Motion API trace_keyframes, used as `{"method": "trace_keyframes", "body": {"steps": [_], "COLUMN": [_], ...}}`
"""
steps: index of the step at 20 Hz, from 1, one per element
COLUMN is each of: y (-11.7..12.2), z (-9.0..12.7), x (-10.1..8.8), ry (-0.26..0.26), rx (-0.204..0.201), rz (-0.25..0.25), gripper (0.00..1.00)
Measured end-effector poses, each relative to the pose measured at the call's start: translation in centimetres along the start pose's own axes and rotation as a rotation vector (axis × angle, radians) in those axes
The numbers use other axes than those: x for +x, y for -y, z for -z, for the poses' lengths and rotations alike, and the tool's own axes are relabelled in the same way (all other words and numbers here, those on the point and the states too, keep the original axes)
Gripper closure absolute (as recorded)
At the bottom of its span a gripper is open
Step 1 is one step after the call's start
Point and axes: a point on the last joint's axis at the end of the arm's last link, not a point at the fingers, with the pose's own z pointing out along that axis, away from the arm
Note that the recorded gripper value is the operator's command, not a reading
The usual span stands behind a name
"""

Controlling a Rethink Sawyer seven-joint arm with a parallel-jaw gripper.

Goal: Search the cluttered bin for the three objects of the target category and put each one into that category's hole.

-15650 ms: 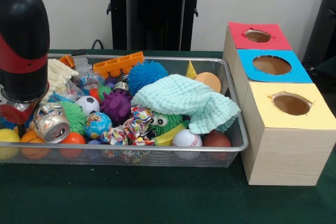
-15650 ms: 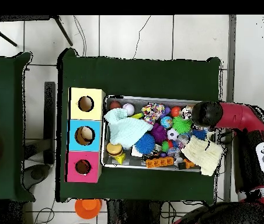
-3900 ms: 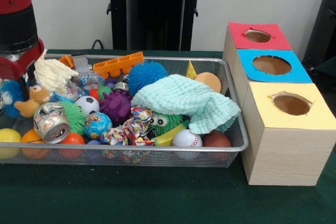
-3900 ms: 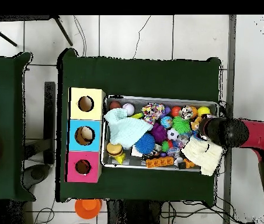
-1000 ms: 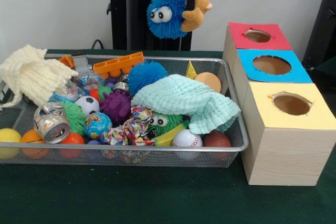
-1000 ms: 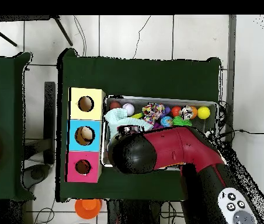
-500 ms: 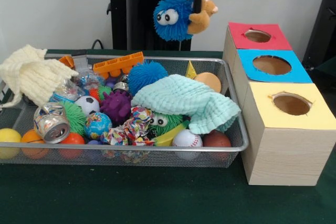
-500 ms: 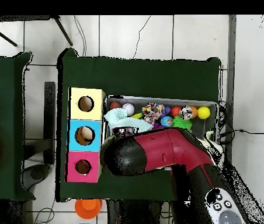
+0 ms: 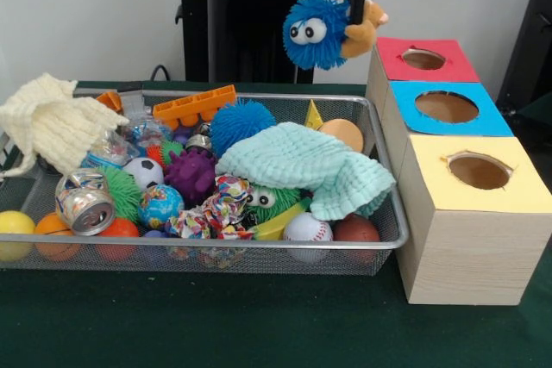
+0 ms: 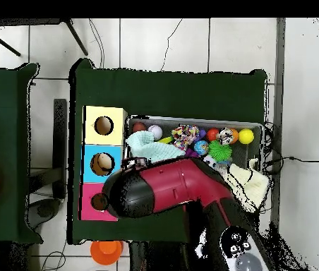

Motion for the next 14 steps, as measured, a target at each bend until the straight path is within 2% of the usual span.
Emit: {"method": "trace_keyframes", "body": {"steps": [4, 8, 11, 14], "y": [-0.5, -1.4, -2.2, -2.1], "z": [-0.3, -0.7, -1.0, -0.9], "x": [-1.1, -1.2, -1.2, -1.1], "ry": [-0.003, -0.001, 0.011, 0.022], "rx": [-0.011, -0.033, -0.055, -0.055], "rz": [0.016, 0.013, -0.007, -0.032], "gripper": [1.00, 1.00, 1.00, 1.00]}}
